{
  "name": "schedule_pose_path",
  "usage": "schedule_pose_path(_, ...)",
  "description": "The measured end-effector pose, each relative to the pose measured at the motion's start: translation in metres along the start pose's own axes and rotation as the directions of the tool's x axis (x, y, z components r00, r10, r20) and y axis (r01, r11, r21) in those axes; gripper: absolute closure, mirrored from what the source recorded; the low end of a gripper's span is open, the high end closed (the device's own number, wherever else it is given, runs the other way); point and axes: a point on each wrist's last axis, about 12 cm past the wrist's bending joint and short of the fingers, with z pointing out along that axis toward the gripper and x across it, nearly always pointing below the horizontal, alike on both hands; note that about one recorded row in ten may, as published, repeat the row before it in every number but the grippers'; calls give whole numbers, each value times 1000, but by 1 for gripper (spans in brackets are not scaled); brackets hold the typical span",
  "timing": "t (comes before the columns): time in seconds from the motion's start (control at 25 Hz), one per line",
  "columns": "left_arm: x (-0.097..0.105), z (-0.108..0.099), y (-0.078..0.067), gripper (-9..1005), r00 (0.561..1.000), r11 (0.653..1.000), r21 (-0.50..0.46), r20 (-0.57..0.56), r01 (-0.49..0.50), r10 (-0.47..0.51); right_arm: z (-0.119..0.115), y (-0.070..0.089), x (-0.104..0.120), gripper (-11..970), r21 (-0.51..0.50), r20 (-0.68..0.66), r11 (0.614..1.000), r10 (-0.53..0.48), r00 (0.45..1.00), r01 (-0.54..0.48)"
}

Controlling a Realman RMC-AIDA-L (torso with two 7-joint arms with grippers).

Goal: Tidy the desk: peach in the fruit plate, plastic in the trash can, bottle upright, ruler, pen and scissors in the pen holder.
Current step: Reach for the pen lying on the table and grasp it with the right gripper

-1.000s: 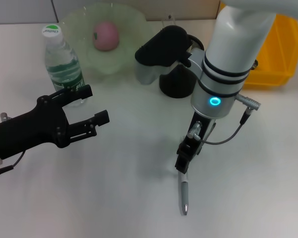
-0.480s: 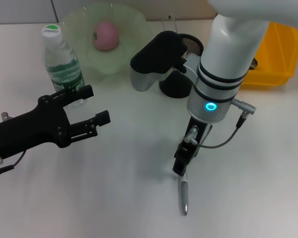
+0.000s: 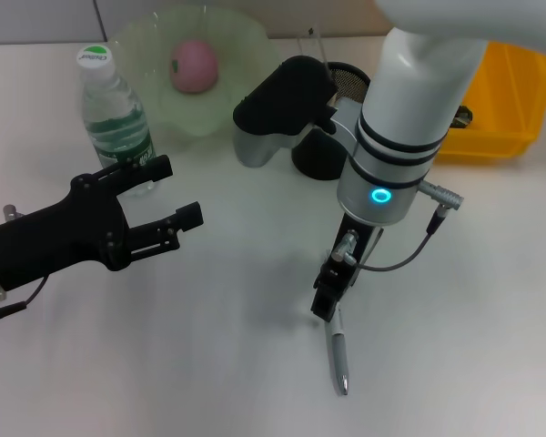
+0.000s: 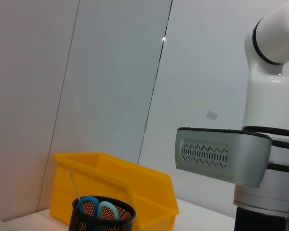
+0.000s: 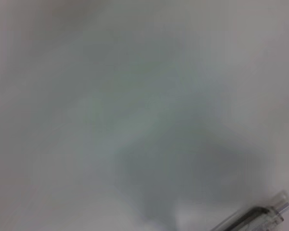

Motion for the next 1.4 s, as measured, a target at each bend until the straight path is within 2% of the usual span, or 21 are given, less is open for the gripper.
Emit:
schedule_pose_path(0.68, 1, -1, -1, 167, 1000, 1000, -4, 0, -2, 2, 7, 7, 0, 362, 19, -19, 999, -50, 999, 50)
schedule_pose_path(1.4, 2, -2, -1, 167, 1000, 1000, -3, -1, 1, -1, 7, 7, 0, 364, 23, -21, 998, -53, 998, 54)
